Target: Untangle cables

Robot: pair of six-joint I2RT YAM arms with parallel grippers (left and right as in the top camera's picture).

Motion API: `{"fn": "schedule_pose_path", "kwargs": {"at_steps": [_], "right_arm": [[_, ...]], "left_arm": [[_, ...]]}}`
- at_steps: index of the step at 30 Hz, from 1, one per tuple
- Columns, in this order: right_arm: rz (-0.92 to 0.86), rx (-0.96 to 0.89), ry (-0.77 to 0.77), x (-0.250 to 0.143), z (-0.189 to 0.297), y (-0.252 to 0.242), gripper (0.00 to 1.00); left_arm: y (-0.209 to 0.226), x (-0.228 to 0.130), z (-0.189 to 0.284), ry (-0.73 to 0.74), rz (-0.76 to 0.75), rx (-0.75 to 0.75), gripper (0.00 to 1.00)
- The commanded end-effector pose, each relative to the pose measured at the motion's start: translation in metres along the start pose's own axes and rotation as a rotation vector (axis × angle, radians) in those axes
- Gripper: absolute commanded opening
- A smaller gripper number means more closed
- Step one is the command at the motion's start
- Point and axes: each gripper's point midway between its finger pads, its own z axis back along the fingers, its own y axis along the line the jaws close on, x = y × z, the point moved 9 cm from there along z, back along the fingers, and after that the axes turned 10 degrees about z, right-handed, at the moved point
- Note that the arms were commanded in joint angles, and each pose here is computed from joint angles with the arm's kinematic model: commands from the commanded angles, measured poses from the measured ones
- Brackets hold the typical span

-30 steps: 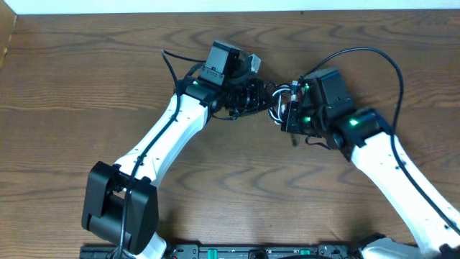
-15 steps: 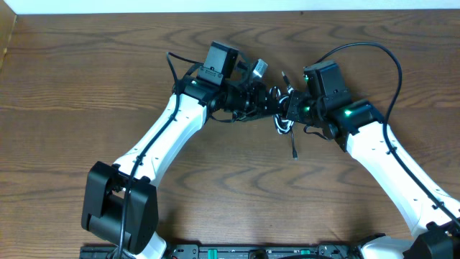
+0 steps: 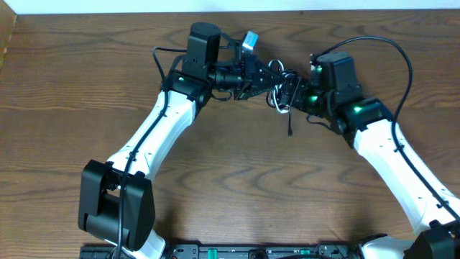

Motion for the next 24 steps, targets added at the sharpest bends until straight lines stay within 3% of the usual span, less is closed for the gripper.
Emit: {"fn": "schedule_pose_path", "kwargs": {"at_steps": [1, 4, 9, 15, 20, 24], "right_arm": [[0.043, 0.154, 0.015, 0.012, 0.02, -0.003, 0.74], [0.164, 0.281, 0.0, 0.02, 0.043, -0.011, 0.75], [0.188, 0.2, 0.017, 0.017, 0.063, -0.042, 0.78], [0.296, 0.236, 0.054, 0.009, 0.062, -0.037, 0.75], [0.45, 0.293, 0.059, 0.001, 0.052, -0.013, 0.68], [0.592, 0.338, 0.052, -0.005, 0.038, 0.007, 0.68]], "left_arm": [[-0.005, -0.004, 0.001, 0.059, 0.028, -0.028, 0.08], [-0.002, 0.006, 0.009, -0.021, 0.061, -0.011, 0.07], [0.003, 0.02, 0.013, -0.176, 0.078, 0.042, 0.08], [0.017, 0.024, 0.015, -0.268, 0.151, 0.124, 0.07], [0.037, 0.021, 0.019, -0.335, 0.307, 0.236, 0.07], [0.039, 0.019, 0.019, -0.35, 0.463, 0.222, 0.07]]}}
